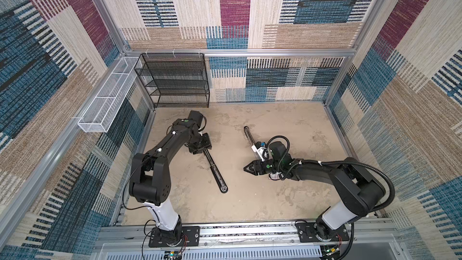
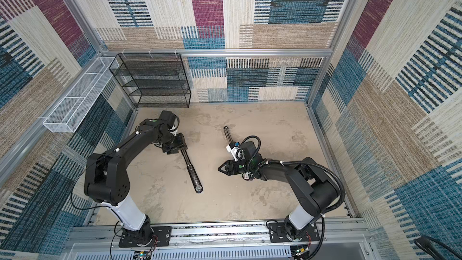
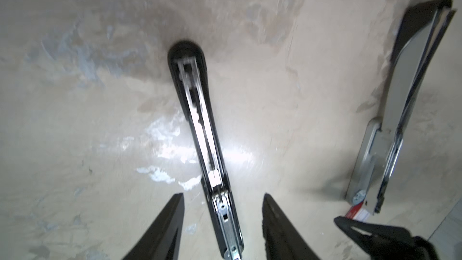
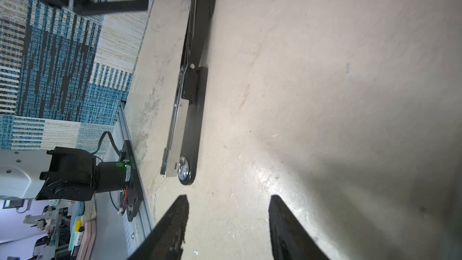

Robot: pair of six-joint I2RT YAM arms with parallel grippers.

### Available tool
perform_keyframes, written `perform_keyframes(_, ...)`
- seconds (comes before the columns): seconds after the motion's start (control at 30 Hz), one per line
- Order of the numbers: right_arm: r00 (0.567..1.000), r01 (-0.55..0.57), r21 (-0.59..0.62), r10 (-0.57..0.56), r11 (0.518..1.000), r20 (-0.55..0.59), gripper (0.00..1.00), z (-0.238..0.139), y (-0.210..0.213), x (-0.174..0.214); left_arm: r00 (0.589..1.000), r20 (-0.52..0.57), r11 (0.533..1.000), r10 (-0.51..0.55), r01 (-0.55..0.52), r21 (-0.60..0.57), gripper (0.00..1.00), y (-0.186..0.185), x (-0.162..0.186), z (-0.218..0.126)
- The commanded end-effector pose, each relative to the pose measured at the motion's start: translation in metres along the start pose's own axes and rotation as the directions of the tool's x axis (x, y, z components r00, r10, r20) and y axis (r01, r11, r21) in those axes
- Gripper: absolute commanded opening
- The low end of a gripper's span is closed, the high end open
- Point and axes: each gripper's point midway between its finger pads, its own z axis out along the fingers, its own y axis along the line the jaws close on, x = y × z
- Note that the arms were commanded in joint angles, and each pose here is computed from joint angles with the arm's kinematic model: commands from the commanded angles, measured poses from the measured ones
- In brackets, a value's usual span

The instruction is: Load the staples into the stapler

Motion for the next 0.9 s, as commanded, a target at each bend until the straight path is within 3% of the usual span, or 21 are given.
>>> perform_keyframes(0.0, 0.997, 0.044, 0.089, -0.05, 0.995, 0.067, 0.58, -0.011, -0.003, -0.018, 0.999, 0.023, 0.999, -0.028, 0.029, -0.019, 0.55, 0.003, 0.018, -0.004)
perform_keyframes(0.23, 0.992, 0.044, 0.161, -0.062, 0.986, 0.112, 0.6, -0.02, -0.009, -0.028, 1.0, -0.022, 0.998, -0.021, 0.02, -0.058, 0.56, -0.004, 0.068, 0.019)
perform_keyframes(0.47, 0.991, -0.006, 0.211, -0.023, 0.977, 0.131, 0.6, -0.023, -0.024, -0.024, 0.997, -0.074, 0.993, 0.029, -0.037, -0.108, 0.54, -0.016, 0.082, 0.051)
perform_keyframes(0.87, 0.984, -0.044, 0.319, -0.014, 0.947, 0.178, 0.59, -0.037, -0.045, -0.04, 0.986, -0.122, 0.975, 0.115, -0.135, -0.176, 0.29, -0.018, 0.082, 0.08)
